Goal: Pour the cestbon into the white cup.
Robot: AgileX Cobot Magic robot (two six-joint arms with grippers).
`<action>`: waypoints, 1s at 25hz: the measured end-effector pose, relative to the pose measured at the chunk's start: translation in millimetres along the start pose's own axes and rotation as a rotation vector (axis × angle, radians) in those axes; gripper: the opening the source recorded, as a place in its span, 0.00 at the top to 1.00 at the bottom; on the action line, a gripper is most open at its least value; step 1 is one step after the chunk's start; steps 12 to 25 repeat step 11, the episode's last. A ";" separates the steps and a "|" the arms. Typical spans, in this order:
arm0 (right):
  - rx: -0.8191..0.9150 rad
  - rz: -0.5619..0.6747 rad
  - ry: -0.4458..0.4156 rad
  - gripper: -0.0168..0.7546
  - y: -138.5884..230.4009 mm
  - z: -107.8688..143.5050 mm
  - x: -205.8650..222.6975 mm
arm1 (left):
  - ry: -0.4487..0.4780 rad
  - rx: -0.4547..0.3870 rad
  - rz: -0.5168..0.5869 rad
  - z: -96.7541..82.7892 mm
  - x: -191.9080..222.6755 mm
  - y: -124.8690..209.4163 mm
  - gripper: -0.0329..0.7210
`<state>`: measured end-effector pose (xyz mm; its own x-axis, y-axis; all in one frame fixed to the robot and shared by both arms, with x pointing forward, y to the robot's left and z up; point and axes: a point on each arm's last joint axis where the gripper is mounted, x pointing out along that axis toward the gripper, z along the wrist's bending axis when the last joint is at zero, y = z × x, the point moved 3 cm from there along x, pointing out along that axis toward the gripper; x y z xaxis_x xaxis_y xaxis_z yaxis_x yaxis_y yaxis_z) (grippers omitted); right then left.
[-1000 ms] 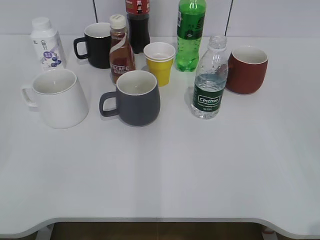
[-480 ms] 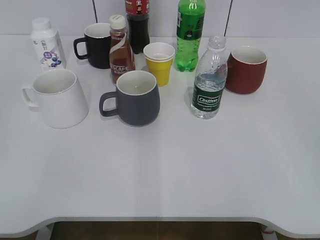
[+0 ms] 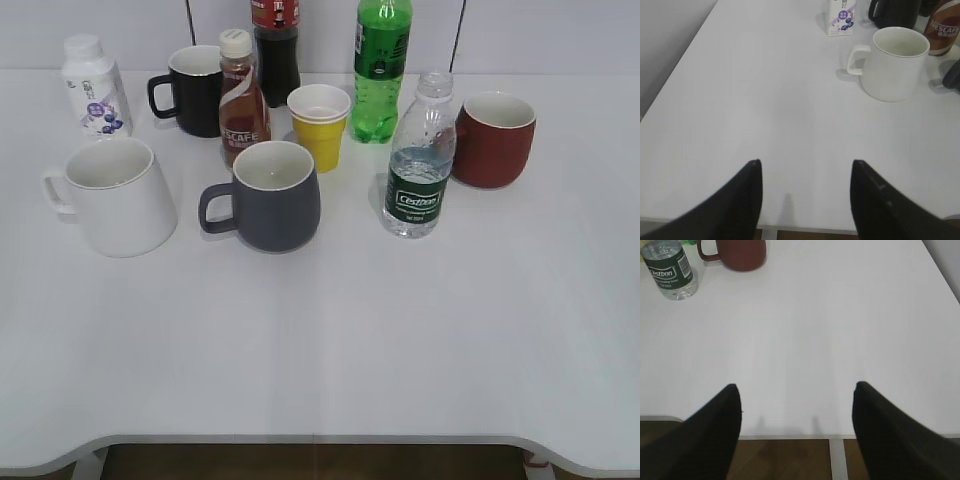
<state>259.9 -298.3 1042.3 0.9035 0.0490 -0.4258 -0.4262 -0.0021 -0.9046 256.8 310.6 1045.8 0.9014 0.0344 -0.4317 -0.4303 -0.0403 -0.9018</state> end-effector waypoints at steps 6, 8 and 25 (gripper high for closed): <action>0.000 0.000 0.000 0.30 0.0 0.0 0.0 | 0.000 0.000 0.000 0.0 0.0 0.0 0.42; 0.000 0.000 0.000 0.30 0.0 0.0 0.0 | 0.000 0.000 0.000 0.0 0.0 0.0 0.43; 0.000 0.000 0.000 0.30 0.0 0.0 0.0 | 0.000 0.000 0.000 0.0 0.0 0.0 0.45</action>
